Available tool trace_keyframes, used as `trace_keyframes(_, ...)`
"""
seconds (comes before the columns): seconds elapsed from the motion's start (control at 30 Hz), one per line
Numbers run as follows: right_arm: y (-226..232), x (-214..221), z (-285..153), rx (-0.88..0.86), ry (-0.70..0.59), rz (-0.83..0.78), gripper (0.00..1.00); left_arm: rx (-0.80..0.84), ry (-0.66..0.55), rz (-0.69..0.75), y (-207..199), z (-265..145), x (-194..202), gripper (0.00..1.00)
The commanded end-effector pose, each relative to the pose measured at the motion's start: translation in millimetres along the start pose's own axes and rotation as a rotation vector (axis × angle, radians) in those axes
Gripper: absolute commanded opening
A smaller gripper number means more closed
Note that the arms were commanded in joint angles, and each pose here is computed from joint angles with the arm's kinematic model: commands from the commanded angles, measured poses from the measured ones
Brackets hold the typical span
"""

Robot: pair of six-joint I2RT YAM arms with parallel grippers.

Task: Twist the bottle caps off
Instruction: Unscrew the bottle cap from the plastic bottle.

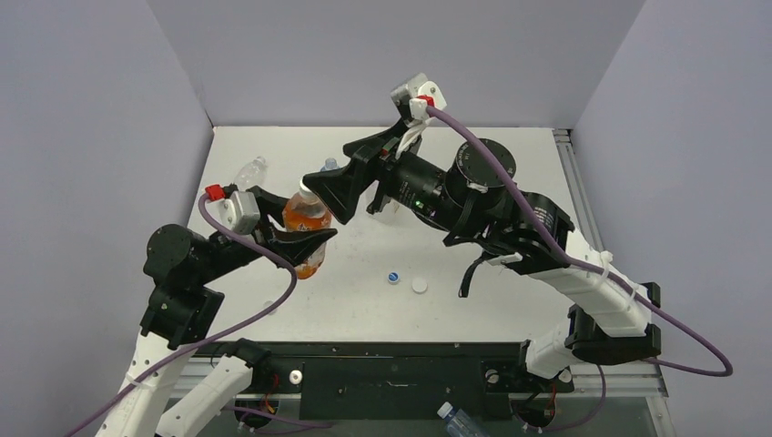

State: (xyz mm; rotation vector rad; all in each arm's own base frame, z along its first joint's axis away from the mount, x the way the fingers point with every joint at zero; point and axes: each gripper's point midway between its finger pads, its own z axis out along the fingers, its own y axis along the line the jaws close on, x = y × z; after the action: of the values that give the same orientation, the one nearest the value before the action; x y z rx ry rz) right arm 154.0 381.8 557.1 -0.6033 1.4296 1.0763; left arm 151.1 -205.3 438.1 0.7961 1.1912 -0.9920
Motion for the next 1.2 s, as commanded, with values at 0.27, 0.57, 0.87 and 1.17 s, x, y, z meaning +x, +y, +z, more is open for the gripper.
trace_keyframes(0.27,-5.8,14.4,35.9,0.133,0.014,-0.006,0.68,-0.123,0.013,0.074,25.4,-1.8,3.0,0.01)
trace_keyframes(0.57,-1.8,16.0,45.6,0.115,0.000,-0.003,0.37,-0.118,0.013,0.058,25.4,-0.1,4.2,0.01)
trace_keyframes(0.87,-1.2,12.0,43.5,0.105,-0.022,-0.016,0.34,-0.115,0.014,0.050,24.3,-0.8,6.7,0.01)
trace_keyframes(1.17,-1.7,14.7,44.1,0.093,-0.024,-0.007,0.49,-0.113,0.012,0.044,23.3,-0.9,5.5,0.01)
